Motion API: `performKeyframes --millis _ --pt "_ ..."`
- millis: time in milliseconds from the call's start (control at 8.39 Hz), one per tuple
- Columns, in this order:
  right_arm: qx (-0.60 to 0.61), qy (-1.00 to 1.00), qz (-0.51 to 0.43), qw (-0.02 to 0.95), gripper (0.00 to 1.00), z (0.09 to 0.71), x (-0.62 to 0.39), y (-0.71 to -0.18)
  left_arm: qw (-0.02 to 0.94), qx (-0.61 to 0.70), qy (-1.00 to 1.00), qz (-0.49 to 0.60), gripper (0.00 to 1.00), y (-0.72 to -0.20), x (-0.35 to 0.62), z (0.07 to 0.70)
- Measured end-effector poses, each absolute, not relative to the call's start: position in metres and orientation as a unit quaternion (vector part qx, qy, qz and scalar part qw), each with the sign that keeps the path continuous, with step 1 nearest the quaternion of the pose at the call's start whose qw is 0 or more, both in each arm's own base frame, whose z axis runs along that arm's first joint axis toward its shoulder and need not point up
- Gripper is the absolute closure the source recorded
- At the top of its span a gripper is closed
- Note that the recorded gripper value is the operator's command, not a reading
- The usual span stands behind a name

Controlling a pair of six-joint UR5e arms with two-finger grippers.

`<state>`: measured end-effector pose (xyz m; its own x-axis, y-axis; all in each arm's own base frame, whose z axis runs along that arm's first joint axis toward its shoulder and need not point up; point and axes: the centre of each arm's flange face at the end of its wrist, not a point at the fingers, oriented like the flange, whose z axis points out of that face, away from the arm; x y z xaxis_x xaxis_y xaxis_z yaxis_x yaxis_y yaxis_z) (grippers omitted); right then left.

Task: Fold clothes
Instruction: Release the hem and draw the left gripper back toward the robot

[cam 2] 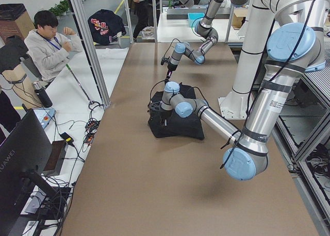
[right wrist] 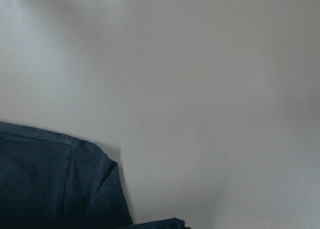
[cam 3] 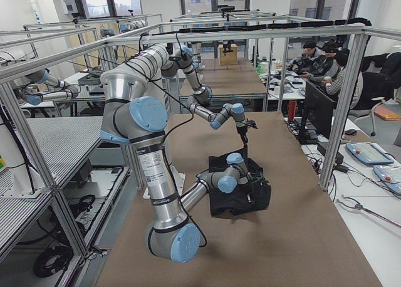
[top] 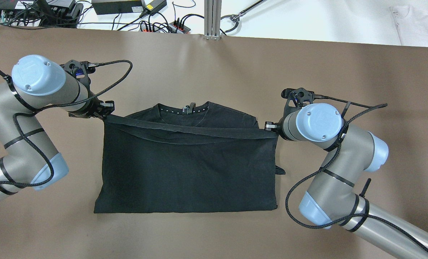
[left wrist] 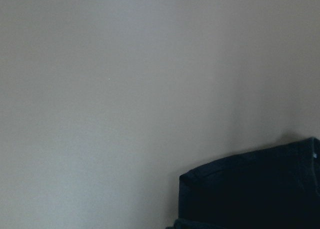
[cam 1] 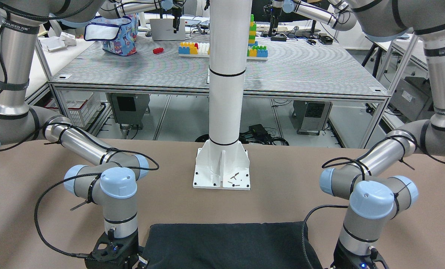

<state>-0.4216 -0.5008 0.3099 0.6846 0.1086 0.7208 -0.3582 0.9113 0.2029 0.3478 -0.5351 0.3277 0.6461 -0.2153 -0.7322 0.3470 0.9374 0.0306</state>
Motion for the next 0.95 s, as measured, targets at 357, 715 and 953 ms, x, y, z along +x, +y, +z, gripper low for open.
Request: performKeyframes --millis 357,715,953 --pt "0.169 -0.37 0.13 0.904 0.83 0.326 -0.437 -0.514 0.901 0.091 0.397 -0.151 1.0 -0.544 0.358 0.344" --pt "0.17 -0.371 0.13 0.904 0.51 0.325 -0.44 -0.516 0.903 0.088 0.396 -0.141 1.0 -0.538 0.371 0.347" --pt "0.168 -0.367 0.129 0.906 0.06 0.329 -0.442 -0.518 0.906 0.092 0.39 -0.138 0.0 -0.536 0.378 0.352"
